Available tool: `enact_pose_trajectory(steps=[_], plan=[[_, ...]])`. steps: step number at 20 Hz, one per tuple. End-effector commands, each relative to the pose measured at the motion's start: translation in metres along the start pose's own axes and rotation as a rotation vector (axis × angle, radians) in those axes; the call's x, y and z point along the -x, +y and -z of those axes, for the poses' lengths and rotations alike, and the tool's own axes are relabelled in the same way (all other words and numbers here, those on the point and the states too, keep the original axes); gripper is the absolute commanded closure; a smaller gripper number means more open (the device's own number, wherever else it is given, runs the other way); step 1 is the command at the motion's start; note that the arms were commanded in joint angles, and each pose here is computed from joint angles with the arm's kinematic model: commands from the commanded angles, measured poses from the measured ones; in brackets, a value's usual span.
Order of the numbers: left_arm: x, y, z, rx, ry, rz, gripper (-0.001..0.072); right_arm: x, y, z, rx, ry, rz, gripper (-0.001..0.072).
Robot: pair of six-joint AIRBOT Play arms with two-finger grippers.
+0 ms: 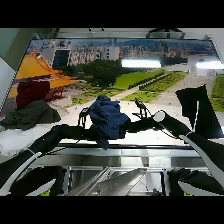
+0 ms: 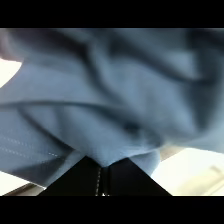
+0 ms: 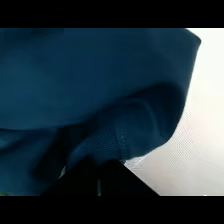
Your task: Fold the shirts.
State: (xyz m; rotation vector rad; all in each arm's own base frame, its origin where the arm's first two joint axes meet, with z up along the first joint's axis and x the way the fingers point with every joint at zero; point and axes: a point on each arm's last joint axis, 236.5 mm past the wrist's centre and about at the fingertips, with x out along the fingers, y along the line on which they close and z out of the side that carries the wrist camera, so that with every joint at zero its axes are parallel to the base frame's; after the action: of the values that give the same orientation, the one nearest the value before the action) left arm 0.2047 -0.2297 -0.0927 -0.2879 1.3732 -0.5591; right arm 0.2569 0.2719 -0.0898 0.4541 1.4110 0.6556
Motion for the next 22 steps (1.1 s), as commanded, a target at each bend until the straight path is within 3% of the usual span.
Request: enact_pose_trajectory(steps=[1, 5, 8, 11, 13, 17, 22], plan=[[0.024, -0.019, -0.019, -0.06, -0.049, 0.033, 0.0688, 0.014, 0.004, -0.011, 0.06, -0.025, -0.026, 0.0695], [0.144, -0.062, -0.075, -0.121, -0.321, 0.134, 0.0688, 0.122, 0.049, -0.05, 0.168, -0.151, -0.133, 0.0695], [0.301, -0.13, -0.096, -0.275, -0.695, 0.204, 0.0688, 0.26, 0.136, -0.067, 0.443, -0.455, -0.174, 0.0695], [0.466, -0.199, -0.066, -0.449, -1.129, 0.228, 0.0688, 0.407, 0.232, -0.039, 0.765, -0.861, -0.083, 0.0696], [0.533, -0.233, -0.027, -0.536, -1.293, 0.231, 0.0688, 0.472, 0.285, 0.004, 0.931, -1.049, -0.025, 0.0695], [0.574, -0.26, 0.001, -0.628, -1.365, 0.191, 0.0688, 0.522, 0.332, 0.052, 1.085, -1.213, 0.04, 0.0695], [0.516, -0.218, -0.116, -0.533, -1.128, 0.117, 0.0688, 0.48, 0.279, -0.018, 0.918, -1.054, 0.014, 0.0695]])
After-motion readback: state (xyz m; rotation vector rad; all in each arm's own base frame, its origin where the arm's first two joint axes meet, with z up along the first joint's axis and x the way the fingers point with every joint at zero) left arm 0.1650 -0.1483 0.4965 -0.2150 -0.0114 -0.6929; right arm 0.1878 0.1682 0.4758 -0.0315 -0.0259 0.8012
